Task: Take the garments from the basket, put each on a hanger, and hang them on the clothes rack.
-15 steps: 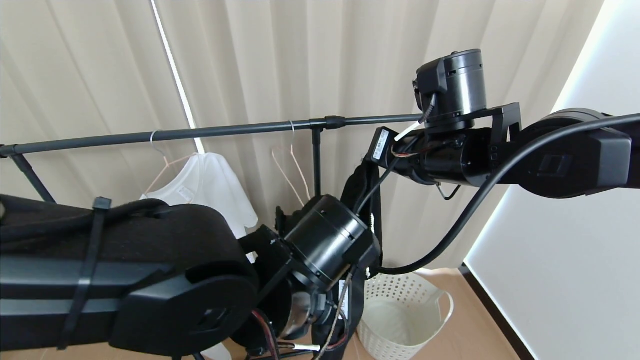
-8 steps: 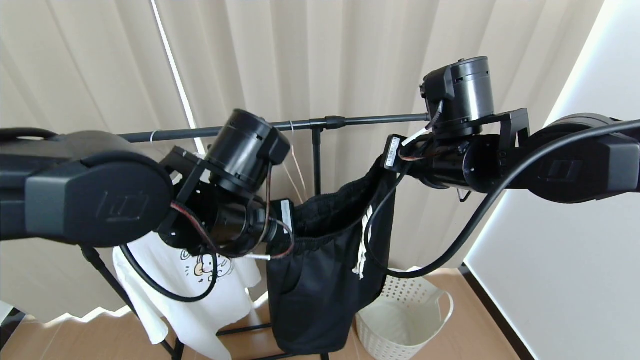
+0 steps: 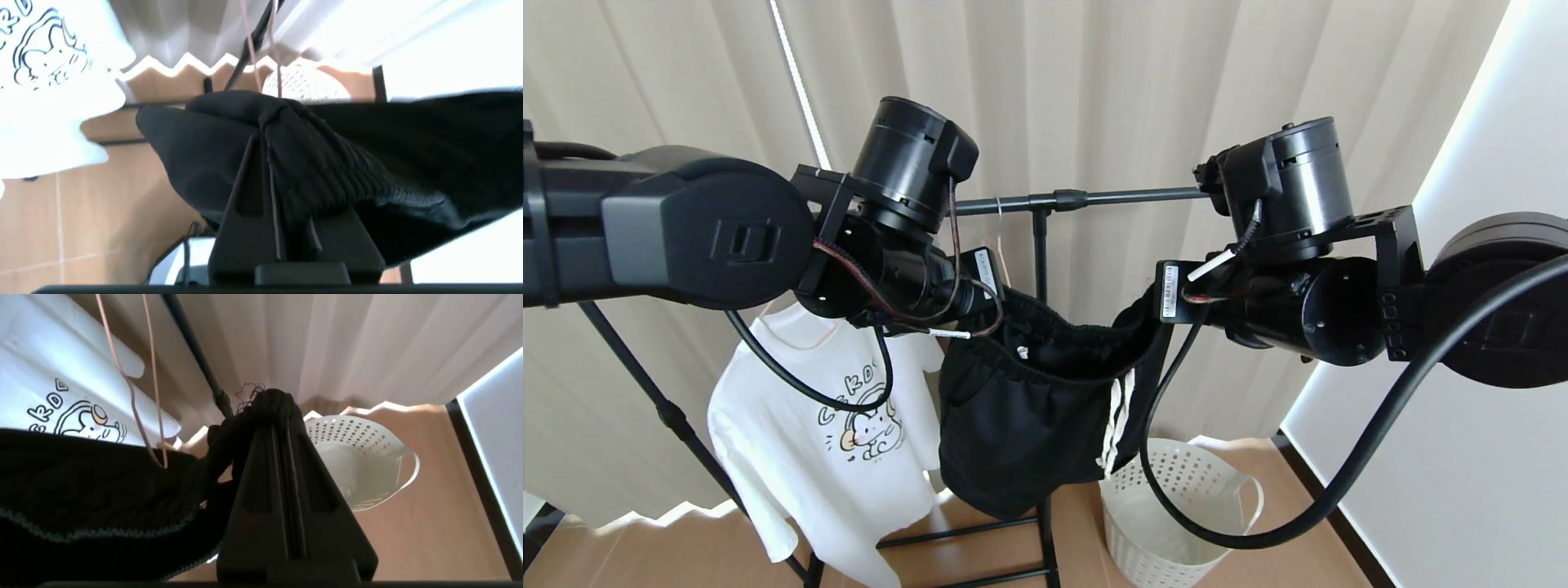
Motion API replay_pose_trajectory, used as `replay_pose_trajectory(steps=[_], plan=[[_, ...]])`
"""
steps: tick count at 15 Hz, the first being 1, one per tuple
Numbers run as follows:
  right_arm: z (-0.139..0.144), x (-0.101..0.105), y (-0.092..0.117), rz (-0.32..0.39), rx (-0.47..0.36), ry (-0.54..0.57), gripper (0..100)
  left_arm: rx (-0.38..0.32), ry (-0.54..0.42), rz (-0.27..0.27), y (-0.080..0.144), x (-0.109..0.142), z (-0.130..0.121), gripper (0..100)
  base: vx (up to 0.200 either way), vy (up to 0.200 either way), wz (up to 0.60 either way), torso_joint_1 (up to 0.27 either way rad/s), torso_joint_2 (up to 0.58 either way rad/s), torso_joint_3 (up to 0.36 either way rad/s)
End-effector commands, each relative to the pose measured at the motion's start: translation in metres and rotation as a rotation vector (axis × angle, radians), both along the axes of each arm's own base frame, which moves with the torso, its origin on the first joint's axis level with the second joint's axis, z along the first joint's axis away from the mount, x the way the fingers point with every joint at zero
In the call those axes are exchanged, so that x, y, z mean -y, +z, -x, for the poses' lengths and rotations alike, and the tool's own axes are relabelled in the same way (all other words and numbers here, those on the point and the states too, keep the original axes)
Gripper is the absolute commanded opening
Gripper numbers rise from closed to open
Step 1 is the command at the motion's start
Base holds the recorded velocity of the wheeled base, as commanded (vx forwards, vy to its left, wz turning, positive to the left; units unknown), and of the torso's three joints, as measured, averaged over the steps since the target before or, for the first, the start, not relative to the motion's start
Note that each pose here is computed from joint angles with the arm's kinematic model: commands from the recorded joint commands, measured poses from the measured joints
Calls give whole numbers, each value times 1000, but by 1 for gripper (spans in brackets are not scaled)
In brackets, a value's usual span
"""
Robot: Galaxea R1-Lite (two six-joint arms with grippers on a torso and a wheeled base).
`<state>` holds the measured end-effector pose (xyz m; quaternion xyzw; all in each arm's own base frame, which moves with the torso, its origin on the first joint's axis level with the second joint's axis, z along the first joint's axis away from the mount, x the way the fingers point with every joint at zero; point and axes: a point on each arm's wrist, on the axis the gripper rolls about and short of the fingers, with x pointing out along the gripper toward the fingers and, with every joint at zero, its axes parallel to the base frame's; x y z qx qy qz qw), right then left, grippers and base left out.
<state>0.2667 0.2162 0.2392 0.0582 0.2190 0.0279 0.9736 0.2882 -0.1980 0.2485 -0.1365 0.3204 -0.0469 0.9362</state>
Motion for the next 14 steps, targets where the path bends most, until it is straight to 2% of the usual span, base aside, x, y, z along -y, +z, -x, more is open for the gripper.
replay_pose_trajectory(steps=[1,5,6,9,10,11,12,14], plan=[[5,2,2,-3,4,5,0,7,4,2,0,3,-4,0,0,0,0,0,0,0],[5,3,-2,17,-5,7,0,49,25,9,11,4,-4,0,0,0,0,0,0,0],[6,4,-4,34,-9,13,100,63,28,15,15,4,-4,0,0,0,0,0,0,0],[9,7,-9,77,-23,27,100,75,28,23,20,4,-3,0,0,0,0,0,0,0],[16,12,-16,156,-38,66,100,75,28,23,20,4,-3,0,0,0,0,0,0,0],[19,15,-18,176,-38,84,100,78,28,24,21,4,-3,0,0,0,0,0,0,0],[24,15,-23,187,-27,121,100,76,17,24,20,7,-1,0,0,0,0,0,0,0],[33,10,-29,135,12,264,100,71,-5,21,19,13,4,0,0,0,0,0,0,0]])
